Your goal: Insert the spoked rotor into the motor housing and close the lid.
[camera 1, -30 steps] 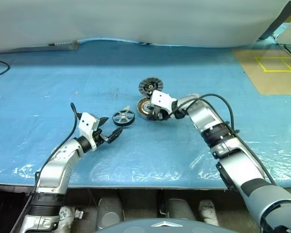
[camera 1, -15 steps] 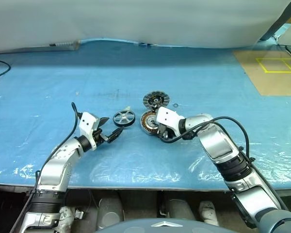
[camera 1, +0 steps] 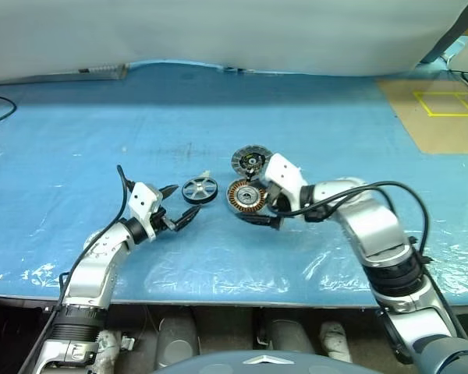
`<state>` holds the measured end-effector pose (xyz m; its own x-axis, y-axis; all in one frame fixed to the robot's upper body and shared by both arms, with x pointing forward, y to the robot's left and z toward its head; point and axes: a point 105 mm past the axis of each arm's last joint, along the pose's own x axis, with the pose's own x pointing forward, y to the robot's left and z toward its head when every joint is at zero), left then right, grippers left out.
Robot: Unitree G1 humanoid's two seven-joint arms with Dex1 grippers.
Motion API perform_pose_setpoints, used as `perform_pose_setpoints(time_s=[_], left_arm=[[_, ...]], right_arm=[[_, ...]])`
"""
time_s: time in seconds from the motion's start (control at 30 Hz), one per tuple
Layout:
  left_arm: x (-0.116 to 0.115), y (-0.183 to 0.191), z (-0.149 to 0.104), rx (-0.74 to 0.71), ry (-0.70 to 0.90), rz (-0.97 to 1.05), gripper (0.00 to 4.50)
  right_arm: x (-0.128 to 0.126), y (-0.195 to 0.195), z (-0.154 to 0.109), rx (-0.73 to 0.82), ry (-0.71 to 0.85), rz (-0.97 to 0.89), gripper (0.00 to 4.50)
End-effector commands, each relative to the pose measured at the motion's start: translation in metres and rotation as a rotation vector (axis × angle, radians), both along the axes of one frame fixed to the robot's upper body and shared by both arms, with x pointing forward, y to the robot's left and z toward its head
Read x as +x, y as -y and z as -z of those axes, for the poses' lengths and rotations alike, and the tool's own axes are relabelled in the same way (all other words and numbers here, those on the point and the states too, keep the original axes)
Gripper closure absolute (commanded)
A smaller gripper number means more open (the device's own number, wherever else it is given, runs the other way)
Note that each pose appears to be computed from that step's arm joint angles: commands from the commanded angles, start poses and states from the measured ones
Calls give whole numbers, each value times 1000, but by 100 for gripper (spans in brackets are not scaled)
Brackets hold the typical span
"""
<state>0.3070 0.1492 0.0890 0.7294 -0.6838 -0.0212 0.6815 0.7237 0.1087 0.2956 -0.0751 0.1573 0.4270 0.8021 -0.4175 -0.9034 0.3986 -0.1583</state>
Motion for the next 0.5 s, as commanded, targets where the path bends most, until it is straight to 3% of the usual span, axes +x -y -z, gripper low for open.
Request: perform_pose_setpoints(time_s=[0.03,0.2,0.3,0.5], left_arm=[[-5,5,-5,22,61,48,0],[-13,17,-5,55,104,104,0],[-22,34,0,59,87,167,0],[-35,50,3,65,60,246,0]], right_arm=[[5,22,-4,20,33,65,8],[33,64,20,-14,36,273,8],[70,95,37,41,71,544,8],[101,95,53,125,108,699,8]])
